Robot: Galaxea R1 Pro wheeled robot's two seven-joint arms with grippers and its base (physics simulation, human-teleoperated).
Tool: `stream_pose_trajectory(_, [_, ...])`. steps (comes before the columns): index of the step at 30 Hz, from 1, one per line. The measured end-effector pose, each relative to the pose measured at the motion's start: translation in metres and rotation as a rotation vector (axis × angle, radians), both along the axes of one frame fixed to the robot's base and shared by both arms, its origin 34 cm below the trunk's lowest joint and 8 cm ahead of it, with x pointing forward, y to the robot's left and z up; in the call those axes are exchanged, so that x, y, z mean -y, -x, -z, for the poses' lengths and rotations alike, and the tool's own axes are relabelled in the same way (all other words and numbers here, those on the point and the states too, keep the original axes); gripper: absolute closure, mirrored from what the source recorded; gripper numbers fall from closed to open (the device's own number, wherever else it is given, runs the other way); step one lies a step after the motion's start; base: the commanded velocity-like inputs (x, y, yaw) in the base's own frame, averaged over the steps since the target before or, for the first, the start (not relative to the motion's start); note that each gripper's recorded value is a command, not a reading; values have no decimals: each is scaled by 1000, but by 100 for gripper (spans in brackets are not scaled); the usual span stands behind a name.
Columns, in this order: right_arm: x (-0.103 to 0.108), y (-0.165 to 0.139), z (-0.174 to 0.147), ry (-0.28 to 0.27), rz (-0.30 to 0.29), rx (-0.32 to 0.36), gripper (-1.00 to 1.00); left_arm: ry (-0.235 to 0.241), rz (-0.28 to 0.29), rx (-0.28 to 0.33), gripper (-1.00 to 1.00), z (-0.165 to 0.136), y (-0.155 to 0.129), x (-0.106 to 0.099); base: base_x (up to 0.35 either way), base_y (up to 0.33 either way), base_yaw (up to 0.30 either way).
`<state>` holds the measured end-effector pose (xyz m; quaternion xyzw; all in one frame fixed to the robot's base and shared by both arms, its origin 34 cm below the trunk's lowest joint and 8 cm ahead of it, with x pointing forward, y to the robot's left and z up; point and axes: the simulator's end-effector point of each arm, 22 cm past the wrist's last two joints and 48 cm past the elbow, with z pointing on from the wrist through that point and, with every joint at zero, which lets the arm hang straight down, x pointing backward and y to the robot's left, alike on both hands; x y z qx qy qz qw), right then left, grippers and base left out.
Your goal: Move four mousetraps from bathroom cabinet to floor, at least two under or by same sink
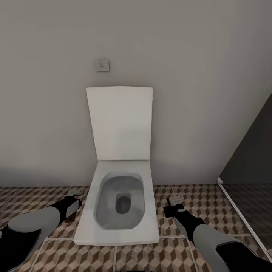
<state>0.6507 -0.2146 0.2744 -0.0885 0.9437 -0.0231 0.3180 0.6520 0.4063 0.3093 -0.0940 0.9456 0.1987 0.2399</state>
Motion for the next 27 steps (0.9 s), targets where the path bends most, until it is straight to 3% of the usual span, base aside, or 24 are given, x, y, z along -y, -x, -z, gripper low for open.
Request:
stream_pose_trajectory(20, [-1,-15,-46,0,4,74,100,-5,-2,80,100,-48,-14,-2,0,0,0])
stream_pose_trajectory(27, [1,-16,-60,41,38,78,100,-6,-6,104,100,-65,-18,-6,0,0,0])
